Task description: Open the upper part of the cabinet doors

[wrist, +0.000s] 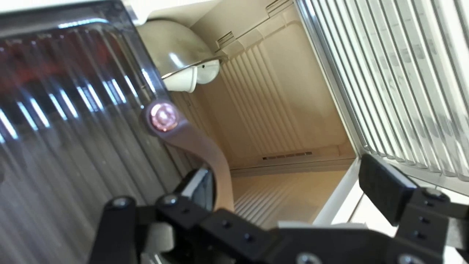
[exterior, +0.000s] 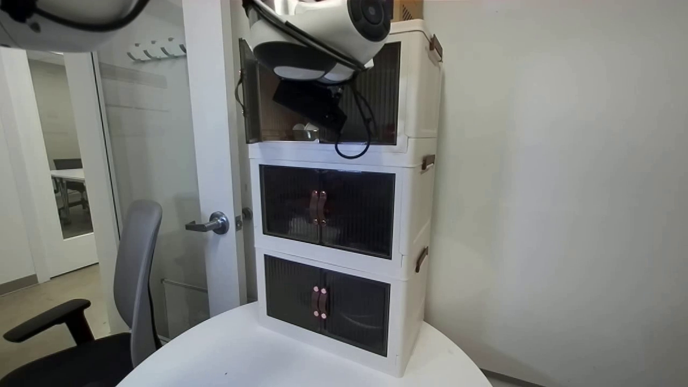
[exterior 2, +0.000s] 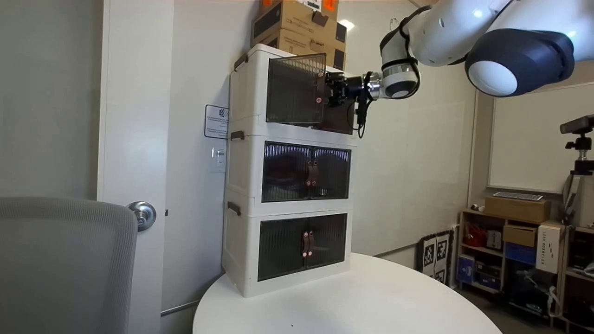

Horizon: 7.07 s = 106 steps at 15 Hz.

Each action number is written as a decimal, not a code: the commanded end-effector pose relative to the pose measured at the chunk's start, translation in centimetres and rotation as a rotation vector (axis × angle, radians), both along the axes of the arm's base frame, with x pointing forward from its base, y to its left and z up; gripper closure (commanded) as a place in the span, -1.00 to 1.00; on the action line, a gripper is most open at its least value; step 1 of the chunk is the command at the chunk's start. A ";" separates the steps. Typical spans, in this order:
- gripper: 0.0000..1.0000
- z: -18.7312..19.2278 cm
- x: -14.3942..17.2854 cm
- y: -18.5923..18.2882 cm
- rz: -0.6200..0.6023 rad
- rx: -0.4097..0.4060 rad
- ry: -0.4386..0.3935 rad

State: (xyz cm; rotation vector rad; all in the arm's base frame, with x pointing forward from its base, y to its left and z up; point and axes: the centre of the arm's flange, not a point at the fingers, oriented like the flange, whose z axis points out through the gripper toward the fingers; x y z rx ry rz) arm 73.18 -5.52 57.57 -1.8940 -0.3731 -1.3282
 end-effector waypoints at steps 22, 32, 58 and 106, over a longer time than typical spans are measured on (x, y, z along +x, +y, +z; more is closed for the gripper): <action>-1.00 2.6 -3.5 -0.7 -0.073 0.036 0.123; -1.00 2.2 -0.9 -1.7 -0.143 -0.102 -0.014; -1.00 0.4 -5.1 2.5 -0.170 -0.151 -0.005; -1.00 -1.0 -3.5 6.4 -0.167 0.036 0.088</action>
